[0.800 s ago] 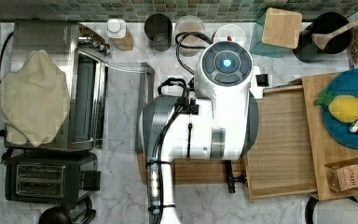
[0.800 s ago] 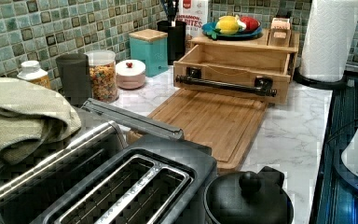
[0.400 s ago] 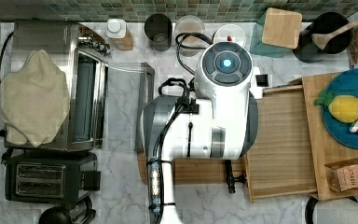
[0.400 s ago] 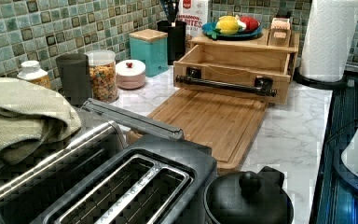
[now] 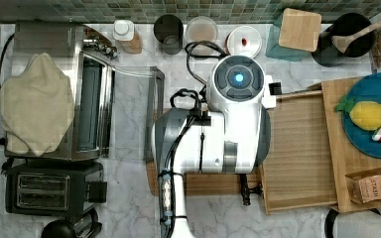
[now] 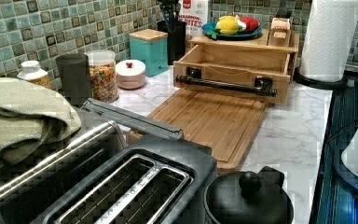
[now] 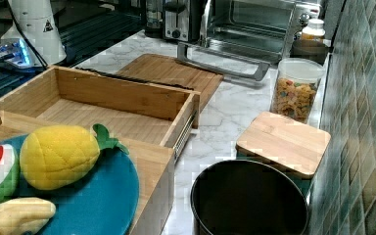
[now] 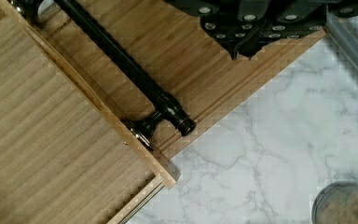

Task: Close the drawer.

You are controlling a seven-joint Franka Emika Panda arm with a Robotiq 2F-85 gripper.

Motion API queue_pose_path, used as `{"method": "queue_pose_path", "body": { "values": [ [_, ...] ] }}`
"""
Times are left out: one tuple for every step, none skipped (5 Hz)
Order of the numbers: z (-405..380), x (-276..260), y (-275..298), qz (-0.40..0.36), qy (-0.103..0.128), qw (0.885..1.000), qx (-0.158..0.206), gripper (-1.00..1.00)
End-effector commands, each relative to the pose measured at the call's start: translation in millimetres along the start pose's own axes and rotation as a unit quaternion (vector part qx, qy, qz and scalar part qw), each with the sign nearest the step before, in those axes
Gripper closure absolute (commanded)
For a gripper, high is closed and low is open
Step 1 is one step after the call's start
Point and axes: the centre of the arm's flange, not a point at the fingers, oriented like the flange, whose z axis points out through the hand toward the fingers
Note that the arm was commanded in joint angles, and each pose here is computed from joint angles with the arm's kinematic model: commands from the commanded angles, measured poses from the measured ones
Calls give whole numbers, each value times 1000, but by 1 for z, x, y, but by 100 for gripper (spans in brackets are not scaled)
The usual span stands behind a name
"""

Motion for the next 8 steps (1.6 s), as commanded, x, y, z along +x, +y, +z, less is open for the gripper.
{"method": "queue_pose_path", "body": {
  "values": [
    [22,-59,5,-152,-12,988,34,100],
    [31,-76,4,-192,-10,981,36,100],
    [48,-90,7,-232,-4,972,38,100],
    [72,-104,24,-287,32,956,46,100],
    [93,-101,27,-325,31,945,23,100],
    [121,-96,37,-358,30,933,9,100],
    [150,-95,51,-359,38,933,10,100],
    [171,-90,58,-353,27,935,17,100]
  ]
}}
